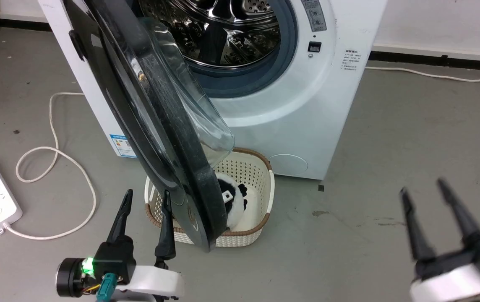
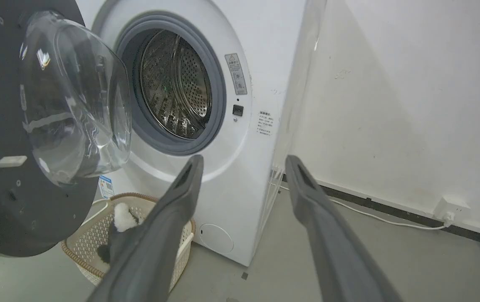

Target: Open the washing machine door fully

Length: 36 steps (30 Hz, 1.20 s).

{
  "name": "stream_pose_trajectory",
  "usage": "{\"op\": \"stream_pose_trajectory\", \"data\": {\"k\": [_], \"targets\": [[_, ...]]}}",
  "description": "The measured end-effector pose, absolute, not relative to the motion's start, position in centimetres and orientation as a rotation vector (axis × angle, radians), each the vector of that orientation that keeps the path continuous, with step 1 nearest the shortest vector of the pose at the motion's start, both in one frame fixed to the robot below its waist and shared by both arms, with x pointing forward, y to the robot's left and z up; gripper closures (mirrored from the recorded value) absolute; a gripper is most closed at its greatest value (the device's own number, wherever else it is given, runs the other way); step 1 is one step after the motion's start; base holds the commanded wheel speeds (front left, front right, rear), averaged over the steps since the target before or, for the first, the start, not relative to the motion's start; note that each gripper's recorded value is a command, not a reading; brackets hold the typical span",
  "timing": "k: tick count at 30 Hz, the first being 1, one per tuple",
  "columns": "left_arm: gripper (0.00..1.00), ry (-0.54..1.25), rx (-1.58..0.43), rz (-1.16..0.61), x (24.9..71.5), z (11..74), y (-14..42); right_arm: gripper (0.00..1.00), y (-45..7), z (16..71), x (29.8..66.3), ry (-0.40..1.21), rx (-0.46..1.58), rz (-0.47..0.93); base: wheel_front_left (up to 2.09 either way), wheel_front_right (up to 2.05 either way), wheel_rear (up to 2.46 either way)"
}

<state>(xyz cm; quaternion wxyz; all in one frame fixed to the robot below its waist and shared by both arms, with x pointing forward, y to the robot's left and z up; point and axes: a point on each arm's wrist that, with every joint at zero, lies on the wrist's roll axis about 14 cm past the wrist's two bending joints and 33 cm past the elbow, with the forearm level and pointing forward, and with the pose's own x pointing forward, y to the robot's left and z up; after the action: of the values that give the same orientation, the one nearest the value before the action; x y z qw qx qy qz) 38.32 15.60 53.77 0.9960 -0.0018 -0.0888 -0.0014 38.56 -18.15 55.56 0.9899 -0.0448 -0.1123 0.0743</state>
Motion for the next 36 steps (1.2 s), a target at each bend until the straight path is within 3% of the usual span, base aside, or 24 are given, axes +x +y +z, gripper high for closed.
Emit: {"op": "stream_pose_trajectory", "data": {"k": [17,18,19,26,36], "targets": [[0.02,-0.142,0.023,-0.014,38.1,52.5,15.4,0.0,-17.2,55.0,37.6,-0.217,-0.038,0.105,0.0,0.0,0.0],[0.63,-0.143,0.023,-0.013,38.1,52.6,15.4,0.0,-17.2,55.0,37.6,-0.219,-0.034,0.104,0.0,0.0,0.0],[1.0,-0.145,0.024,-0.015,38.1,52.6,15.4,0.0,-17.3,55.0,37.6,-0.219,-0.032,0.103,0.0,0.0,0.0],[1.0,-0.269,0.011,0.026,38.3,56.6,16.2,0.0,-17.3,55.4,37.6,-0.229,-0.021,0.1,0.0,0.0,0.0],[1.0,-0.739,-0.014,0.093,36.3,71.2,17.6,0.0,-17.4,56.0,37.4,-0.25,-0.012,0.096,0.0,0.0,0.0]]}}
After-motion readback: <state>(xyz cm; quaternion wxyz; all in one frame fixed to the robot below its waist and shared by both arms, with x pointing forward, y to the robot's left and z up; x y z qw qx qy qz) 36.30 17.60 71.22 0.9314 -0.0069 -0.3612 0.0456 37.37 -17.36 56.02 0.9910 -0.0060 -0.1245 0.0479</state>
